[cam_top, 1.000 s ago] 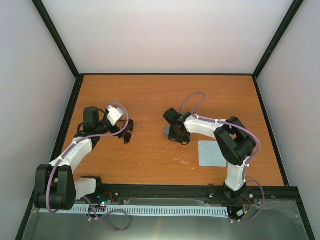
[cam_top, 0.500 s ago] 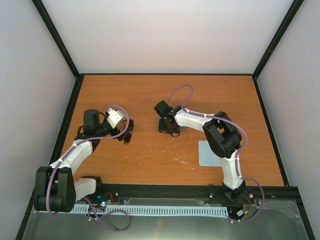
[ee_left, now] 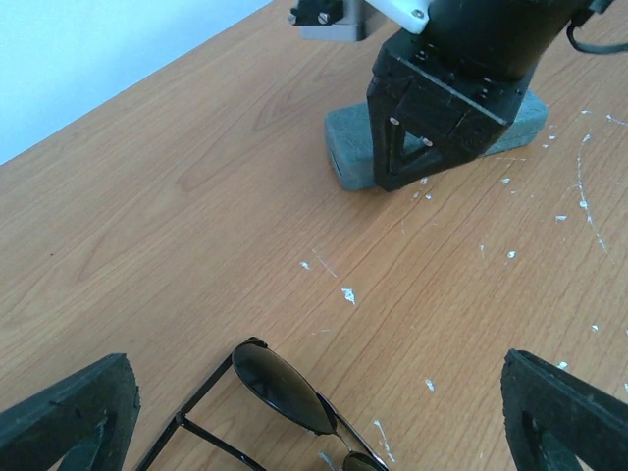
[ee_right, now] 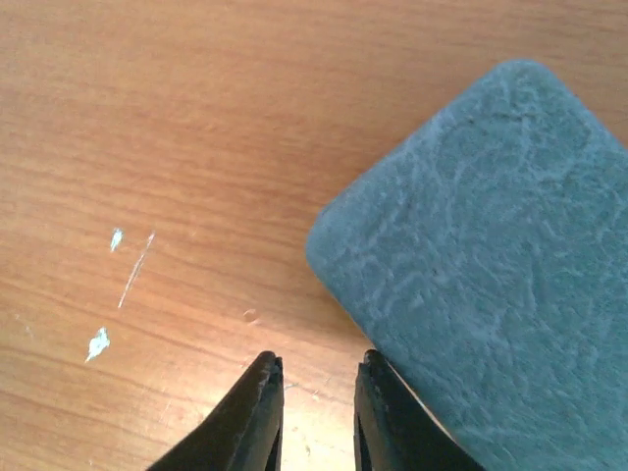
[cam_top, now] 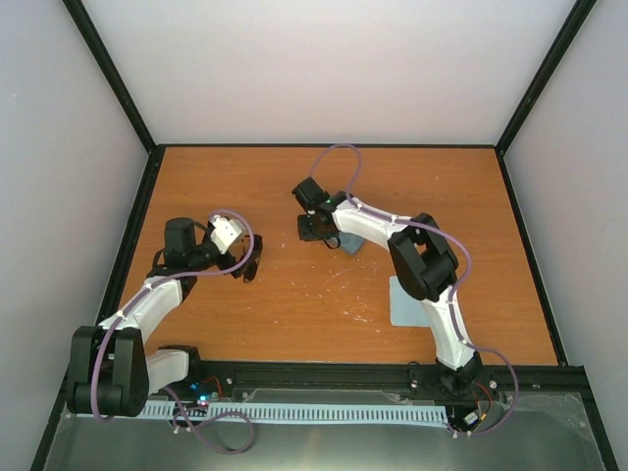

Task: Organize the sunglasses
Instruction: Adjust the sunglasses case at the center of the board, then pick up the sunglasses case at the center of the board.

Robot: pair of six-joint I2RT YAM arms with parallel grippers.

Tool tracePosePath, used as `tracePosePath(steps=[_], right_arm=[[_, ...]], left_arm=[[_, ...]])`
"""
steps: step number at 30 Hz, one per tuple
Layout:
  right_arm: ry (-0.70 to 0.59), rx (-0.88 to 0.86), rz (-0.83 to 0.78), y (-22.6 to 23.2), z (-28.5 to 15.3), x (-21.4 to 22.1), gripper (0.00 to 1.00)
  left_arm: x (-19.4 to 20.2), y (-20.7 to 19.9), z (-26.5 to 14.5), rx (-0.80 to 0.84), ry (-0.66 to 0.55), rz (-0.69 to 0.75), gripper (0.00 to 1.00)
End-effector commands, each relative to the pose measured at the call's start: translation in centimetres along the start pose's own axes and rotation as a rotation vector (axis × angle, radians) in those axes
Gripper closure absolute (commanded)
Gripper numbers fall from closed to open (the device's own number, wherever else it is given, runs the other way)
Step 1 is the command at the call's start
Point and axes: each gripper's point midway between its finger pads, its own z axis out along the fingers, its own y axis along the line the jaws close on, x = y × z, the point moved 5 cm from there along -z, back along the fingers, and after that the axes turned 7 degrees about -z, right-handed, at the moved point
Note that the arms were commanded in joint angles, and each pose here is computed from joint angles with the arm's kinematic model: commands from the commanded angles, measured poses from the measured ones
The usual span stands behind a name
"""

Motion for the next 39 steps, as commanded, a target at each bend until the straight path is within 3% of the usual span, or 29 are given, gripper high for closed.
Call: tracePosePath(steps=[1, 2, 5, 9, 15, 24, 39], right_arm=[[-0.098, -0.007, -0.123, -1.3, -2.8, -2.5, 0.72], [-0.124, -0.017, -0.148, -1.8, -3.9, -2.8, 0.63], [-0.181, -0.085, -0.303, -4.0, -6.8, -2.4, 0.21], [-0.190, -0.068, -0.524, -7.6, -9.7, -1.3, 0.02], [-0.099, -0.050, -0.419, -13.2, -10.2, -2.3, 0.00], [0.064, -0.111, -0.503, -9.7, -6.3, -0.6, 0.00], [0.140, -0.033, -0.530, -9.1, -3.5, -0.1, 0.00]], left_arm=[[-0.4, -0.1, 0.1, -0.005, -0.026, 0.051, 0.00], [-0.3, 0.0, 0.1, -0.007, -0.024, 0.054, 0.01], [-0.2, 0.1, 0.2, -0.017, -0.015, 0.062, 0.01], [0.0, 0.2, 0.2, -0.028, -0.003, 0.070, 0.00], [0.3, 0.3, 0.4, -0.030, 0.001, 0.070, 0.01], [0.6, 0.4, 0.6, -0.031, 0.008, 0.075, 0.00], [0.8, 0.4, 0.7, -0.033, 0.012, 0.068, 0.01]])
